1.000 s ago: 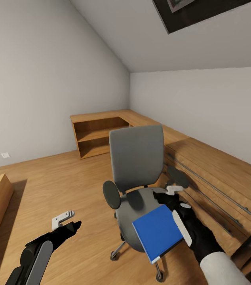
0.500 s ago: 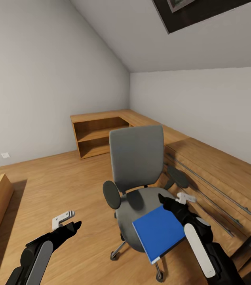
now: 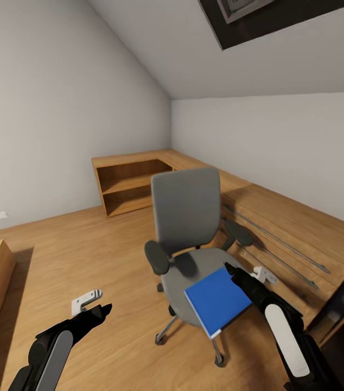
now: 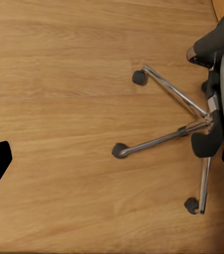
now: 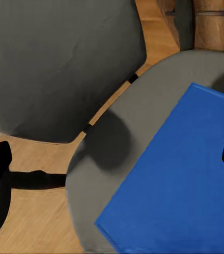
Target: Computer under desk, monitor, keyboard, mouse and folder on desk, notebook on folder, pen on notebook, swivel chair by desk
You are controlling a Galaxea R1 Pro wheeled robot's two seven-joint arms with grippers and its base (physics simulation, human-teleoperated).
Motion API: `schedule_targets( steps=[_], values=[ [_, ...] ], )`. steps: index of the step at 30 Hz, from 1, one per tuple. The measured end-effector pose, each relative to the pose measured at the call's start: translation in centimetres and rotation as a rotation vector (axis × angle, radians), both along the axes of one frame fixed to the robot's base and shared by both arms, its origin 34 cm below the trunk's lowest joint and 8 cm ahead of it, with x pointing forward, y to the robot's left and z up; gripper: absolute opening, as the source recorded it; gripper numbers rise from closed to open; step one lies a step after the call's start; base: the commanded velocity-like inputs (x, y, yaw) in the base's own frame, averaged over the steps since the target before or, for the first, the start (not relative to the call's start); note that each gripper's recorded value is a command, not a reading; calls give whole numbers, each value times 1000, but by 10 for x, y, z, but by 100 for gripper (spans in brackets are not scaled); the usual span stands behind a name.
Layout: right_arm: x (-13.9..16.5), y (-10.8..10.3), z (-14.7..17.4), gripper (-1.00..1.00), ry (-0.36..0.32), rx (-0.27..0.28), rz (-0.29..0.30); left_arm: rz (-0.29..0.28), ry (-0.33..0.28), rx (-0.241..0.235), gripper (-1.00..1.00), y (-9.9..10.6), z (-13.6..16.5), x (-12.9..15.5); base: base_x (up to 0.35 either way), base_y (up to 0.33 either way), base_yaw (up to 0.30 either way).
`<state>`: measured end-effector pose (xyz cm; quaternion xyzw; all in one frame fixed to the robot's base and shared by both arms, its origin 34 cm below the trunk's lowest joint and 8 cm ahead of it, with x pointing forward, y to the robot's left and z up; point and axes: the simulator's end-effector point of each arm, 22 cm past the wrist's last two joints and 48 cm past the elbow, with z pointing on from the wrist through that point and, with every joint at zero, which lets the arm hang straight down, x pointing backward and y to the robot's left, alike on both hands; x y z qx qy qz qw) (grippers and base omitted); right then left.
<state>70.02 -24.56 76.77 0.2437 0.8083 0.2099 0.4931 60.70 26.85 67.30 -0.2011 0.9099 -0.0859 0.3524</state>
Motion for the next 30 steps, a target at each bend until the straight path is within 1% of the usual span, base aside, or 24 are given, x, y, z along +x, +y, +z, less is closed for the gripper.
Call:
schedule_targets(
  steps=[1, 3, 4, 5, 7, 8, 12, 13, 14, 15, 16, 18, 21, 25, 27, 30],
  values=[
    [0, -2, -1, 100, 4, 19, -8, 0, 0, 0, 100, 0, 0, 0, -252, 229, -292],
    [-1, -7, -5, 100, 13, 38, -21, 0, 0, 0, 100, 0, 0, 0, -260, 218, -294],
    [-1, -13, -9, 100, 21, 49, -38, 0, 0, 0, 100, 0, 0, 0, -278, 191, -293],
    [-2, -24, -13, 100, 30, 63, -67, 0, 0, 0, 100, 0, 0, 0, -282, 183, -271],
    [-3, -33, -15, 100, 36, 76, -88, 0, 1, 0, 100, 0, 0, 0, -292, 121, -124],
    [-3, -37, -16, 100, 38, 115, -102, 1, 1, 0, 100, 0, 0, 0, -276, 60, -49],
    [-4, -37, -16, 100, 39, 137, -107, 4, 1, 0, 100, 2, 0, 0, -133, 26, -21],
    [-6, -37, -28, 100, 60, 148, -107, 44, -13, 2, 100, 17, 3, 1, -14, 3, -2],
    [-8, -36, -36, 100, 71, 152, -105, 73, -23, 0, 100, 27, 3, 1, -11, 2, -2],
    [-9, -36, -41, 100, 76, 155, -103, 86, -29, -2, 100, 32, 3, 1, -5, 1, -1],
    [-10, -33, -51, 100, 83, 167, -91, 122, -52, 0, 100, 44, 5, 3, -3, 1, 0],
    [-12, -30, -60, 100, 83, 184, -79, 142, -71, -1, 100, 49, 4, 5, -2, 0, 0],
    [-16, -32, -79, 100, 99, 204, -81, 150, -80, 0, 100, 51, 0, 5, 0, 0, 0],
    [-25, -42, -111, 100, 130, 245, -101, 154, -84, 1, 100, 52, -7, 5, 0, 0, 0],
    [-27, -48, -117, 100, 118, 275, -110, 154, -85, 2, 100, 52, -11, 4, 0, 0, 0],
    [-26, -58, -116, 100, 64, 328, -113, 154, -87, 2, 100, 53, -17, 4, 0, 0, 0]
  ],
)
